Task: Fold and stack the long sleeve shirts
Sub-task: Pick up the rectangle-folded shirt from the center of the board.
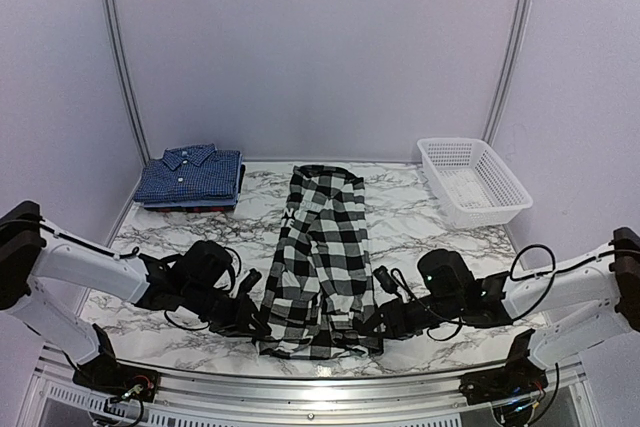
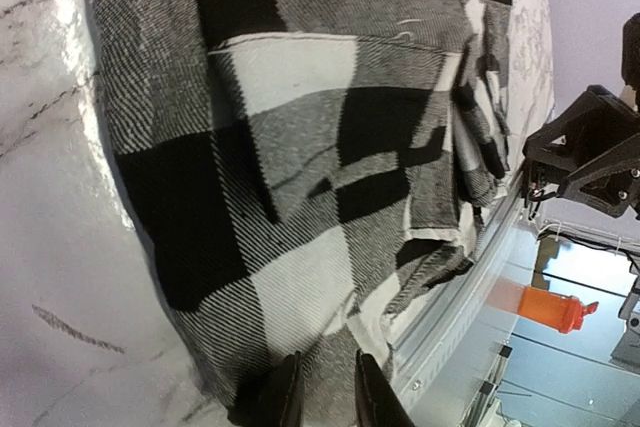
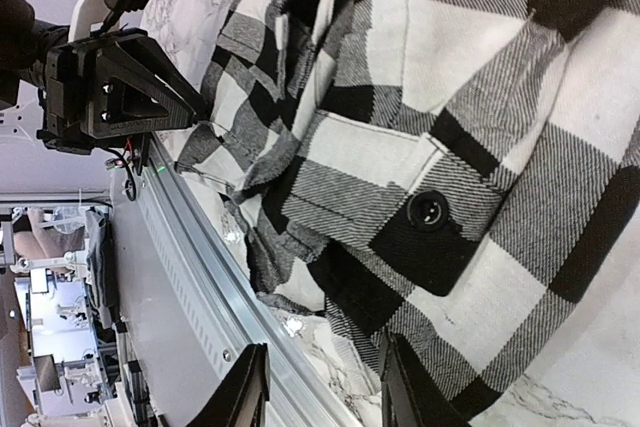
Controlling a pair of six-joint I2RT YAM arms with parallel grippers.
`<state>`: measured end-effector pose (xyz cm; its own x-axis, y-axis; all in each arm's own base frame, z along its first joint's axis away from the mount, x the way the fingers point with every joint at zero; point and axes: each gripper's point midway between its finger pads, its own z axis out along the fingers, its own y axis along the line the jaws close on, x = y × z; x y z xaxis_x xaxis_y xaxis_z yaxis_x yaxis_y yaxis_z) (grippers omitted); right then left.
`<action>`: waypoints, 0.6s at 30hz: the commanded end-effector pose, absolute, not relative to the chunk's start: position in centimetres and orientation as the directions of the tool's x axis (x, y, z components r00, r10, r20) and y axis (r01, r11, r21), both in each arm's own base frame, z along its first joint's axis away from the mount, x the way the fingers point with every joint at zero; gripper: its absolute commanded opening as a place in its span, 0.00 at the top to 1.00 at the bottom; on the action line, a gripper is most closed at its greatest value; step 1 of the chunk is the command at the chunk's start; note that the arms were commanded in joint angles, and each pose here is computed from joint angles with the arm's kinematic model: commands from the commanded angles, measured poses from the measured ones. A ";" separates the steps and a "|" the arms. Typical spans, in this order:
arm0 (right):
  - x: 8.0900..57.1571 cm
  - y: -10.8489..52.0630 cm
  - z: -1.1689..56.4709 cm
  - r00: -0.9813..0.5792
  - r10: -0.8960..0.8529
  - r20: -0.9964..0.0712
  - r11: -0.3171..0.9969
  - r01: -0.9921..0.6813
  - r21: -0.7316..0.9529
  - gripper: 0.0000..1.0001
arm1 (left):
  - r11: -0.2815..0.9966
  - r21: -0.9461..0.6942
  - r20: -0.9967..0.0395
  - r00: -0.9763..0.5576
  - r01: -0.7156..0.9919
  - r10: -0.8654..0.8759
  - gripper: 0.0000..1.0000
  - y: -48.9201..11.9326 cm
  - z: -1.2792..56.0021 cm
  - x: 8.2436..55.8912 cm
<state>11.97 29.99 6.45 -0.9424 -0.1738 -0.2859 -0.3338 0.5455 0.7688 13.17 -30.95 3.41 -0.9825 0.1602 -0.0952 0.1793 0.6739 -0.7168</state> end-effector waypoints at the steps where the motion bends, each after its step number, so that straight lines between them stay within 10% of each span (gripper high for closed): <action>1: 12.8 29.0 7.4 -0.940 -0.147 -0.307 0.593 -0.333 0.734 0.64 | 0.673 -0.707 -0.158 -0.976 0.218 0.151 0.80 -30.4 6.3 13.7; 18: 14.5 26.8 5.9 -0.956 -0.087 -0.281 0.587 -0.277 0.760 0.39 | 0.678 -0.696 -0.180 -0.971 0.238 0.156 0.54 -29.3 4.8 18.4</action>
